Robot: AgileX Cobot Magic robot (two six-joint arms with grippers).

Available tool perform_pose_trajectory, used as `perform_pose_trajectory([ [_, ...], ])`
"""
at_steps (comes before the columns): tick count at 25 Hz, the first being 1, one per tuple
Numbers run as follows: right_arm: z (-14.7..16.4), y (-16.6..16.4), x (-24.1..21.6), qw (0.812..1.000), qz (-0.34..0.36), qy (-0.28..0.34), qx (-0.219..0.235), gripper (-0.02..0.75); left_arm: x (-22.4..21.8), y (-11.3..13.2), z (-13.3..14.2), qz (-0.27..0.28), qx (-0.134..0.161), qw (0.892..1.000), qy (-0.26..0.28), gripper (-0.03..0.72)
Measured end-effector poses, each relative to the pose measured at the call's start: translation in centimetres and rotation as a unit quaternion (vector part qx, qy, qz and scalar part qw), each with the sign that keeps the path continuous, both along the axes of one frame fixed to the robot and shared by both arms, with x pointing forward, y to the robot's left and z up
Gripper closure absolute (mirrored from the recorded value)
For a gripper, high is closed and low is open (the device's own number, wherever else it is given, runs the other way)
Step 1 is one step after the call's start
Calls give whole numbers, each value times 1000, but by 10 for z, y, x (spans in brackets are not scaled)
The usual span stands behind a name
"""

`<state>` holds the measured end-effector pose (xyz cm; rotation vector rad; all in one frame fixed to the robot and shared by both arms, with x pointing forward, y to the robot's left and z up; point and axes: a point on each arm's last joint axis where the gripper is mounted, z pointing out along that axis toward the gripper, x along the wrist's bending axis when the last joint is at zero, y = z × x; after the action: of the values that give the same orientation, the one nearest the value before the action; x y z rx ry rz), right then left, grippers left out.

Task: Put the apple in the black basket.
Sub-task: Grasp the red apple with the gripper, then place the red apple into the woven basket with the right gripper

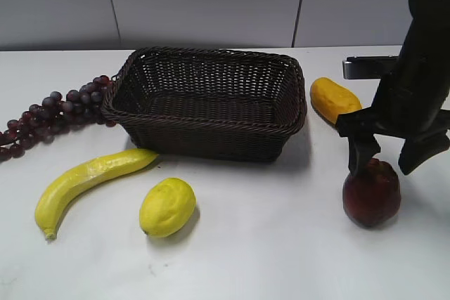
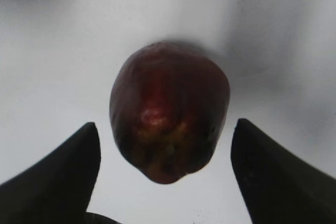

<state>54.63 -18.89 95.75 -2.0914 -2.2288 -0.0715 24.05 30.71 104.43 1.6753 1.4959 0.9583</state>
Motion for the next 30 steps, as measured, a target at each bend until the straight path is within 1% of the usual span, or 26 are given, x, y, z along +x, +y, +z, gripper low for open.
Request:
perform_pose_trajectory([
  [4, -10, 1, 4, 1000, -3, 2, -2, 154, 0, 0, 0, 0, 0, 1000, 0, 487],
  [9, -26, 2, 6, 999, -17, 27, -10, 154, 0, 0, 0, 0, 0, 1000, 0, 487],
  [11, -28, 2, 8, 999, -22, 30, -12, 158, 0, 0, 0, 0, 0, 1000, 0, 487],
  [13, -28, 2, 8, 999, -25, 31, -13, 181, 0, 0, 0, 0, 0, 1000, 0, 487],
  [23, -28, 1, 7, 999, -26, 42, -21, 181, 0, 0, 0, 0, 0, 1000, 0, 487],
  [27, -22, -2, 0, 998, -18, 52, -33, 183, 0, 0, 0, 0, 0, 1000, 0, 487],
  [30, 2, -4, -3, 999, -12, 25, -28, 183, 0, 0, 0, 0, 0, 1000, 0, 487],
])
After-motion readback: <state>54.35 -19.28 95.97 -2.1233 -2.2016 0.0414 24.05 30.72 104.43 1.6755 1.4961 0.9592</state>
